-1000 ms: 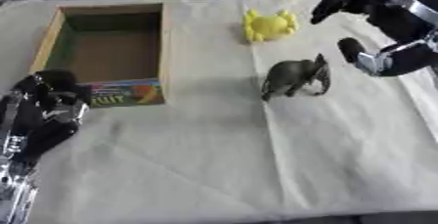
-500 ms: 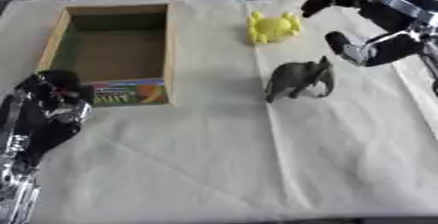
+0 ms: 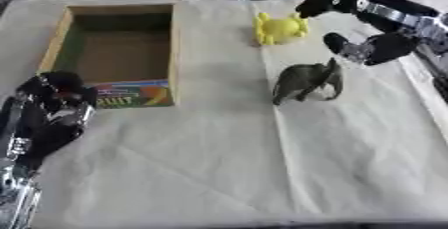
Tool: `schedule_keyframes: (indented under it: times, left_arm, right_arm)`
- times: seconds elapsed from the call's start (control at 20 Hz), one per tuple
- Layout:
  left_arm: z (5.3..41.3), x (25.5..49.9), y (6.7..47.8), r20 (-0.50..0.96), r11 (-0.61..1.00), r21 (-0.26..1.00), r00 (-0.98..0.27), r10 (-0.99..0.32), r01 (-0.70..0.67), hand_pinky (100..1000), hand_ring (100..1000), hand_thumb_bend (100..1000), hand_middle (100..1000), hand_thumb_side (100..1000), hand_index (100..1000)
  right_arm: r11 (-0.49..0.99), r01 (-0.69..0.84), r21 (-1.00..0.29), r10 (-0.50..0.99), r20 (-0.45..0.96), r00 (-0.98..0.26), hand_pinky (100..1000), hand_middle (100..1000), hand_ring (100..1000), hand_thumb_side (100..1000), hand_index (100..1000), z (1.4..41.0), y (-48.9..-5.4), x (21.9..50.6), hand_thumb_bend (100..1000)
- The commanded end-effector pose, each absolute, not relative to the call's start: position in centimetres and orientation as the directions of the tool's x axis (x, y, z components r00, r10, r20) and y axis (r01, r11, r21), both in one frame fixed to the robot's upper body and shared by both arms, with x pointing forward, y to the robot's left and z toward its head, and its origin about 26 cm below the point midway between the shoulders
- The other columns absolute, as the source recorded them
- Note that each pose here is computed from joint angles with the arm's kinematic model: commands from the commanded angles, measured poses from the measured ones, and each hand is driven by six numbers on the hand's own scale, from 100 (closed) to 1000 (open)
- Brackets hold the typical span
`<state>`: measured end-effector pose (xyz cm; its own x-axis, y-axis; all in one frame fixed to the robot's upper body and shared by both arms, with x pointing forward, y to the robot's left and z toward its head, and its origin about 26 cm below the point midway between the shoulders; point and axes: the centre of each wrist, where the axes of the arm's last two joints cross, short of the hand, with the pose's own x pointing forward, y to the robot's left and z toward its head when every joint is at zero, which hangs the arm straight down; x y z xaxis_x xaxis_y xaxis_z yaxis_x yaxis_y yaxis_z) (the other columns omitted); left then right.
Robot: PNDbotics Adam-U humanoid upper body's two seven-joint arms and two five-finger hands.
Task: Pick up objects on the table and place them in the box.
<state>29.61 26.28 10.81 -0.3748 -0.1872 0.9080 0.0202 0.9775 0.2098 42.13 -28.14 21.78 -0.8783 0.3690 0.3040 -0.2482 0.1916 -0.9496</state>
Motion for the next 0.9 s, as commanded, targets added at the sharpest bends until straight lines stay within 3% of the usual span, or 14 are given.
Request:
schedule_keyframes:
  times: [0.05,0.9]
  left_arm:
    - [11.3,29.6,26.7,0.899,0.973,0.230,-0.387,-0.204,0.020,531,628,332,571,100,651]
    - [11.2,29.5,26.7,0.901,0.973,0.229,-0.383,-0.204,0.020,532,628,330,571,100,652]
  right_arm:
    - [-0.248,-0.081,-0.965,0.166,0.040,-0.985,884,886,876,728,950,22.9,-28.2,42.3,100]
    - [-0.380,-0.084,-0.921,0.222,-0.003,-0.975,886,890,883,833,955,21.5,-28.0,42.6,100]
